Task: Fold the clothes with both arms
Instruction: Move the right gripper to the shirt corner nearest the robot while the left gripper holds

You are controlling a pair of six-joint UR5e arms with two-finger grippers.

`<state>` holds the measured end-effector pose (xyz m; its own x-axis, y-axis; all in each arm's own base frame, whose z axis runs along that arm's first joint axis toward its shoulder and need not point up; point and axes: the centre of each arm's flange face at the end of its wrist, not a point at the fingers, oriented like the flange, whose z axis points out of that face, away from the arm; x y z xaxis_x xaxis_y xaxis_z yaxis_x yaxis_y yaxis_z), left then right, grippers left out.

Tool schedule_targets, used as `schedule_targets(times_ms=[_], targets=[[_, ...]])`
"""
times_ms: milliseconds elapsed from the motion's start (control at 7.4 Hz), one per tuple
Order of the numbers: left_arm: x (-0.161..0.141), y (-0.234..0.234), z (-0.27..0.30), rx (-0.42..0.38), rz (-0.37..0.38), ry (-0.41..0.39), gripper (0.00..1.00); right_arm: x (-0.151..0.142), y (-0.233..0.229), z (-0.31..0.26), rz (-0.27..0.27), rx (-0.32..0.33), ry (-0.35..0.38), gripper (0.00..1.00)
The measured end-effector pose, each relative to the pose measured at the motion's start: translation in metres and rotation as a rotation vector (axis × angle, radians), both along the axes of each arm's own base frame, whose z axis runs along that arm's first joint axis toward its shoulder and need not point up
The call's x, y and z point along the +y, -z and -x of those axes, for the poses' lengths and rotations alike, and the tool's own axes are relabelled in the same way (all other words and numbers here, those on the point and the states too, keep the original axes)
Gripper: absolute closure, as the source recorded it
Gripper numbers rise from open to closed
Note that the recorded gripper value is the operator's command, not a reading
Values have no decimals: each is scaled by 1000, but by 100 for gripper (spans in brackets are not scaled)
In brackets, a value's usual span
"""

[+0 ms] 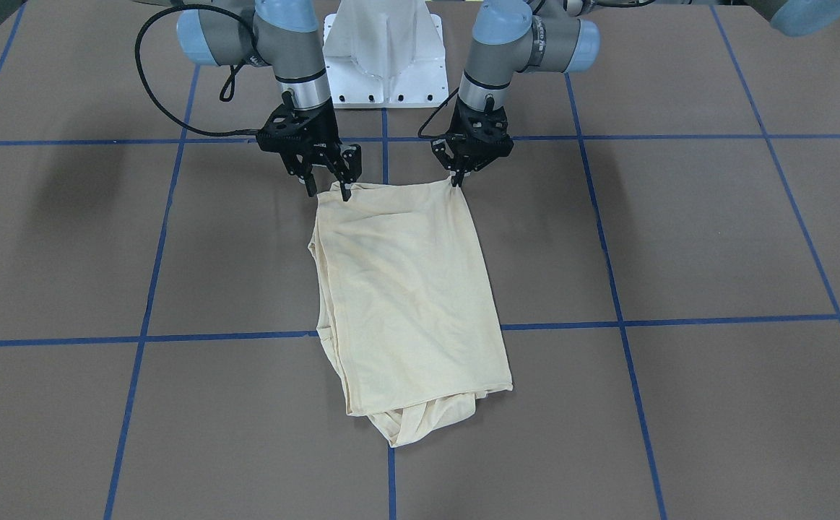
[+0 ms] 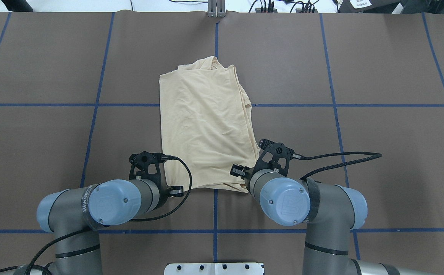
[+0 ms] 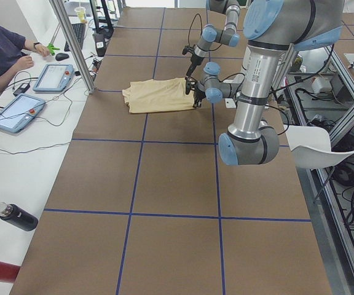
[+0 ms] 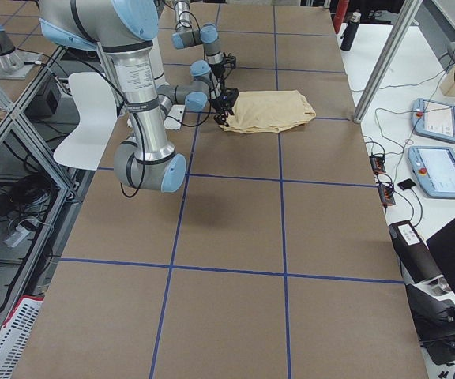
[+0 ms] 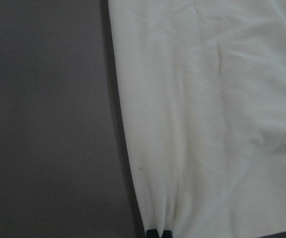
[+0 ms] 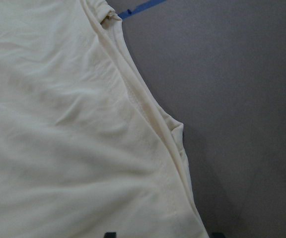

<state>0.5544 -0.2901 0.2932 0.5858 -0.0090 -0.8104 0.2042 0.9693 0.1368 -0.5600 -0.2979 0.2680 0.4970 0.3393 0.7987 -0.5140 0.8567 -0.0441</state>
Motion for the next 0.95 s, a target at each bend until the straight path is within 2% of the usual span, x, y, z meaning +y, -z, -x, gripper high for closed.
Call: schedule_targets(times_ms=[270,405,946], targets=[[0,-1,0,-2,0,3,100,11,1,7,92,-26,-69,39],[0,-1,0,-2,0,4,100,15,2,10,114,-35,-89,39],[0,0,-1,2,-1,1,100,23,-3,25,134,-35,-132,39]])
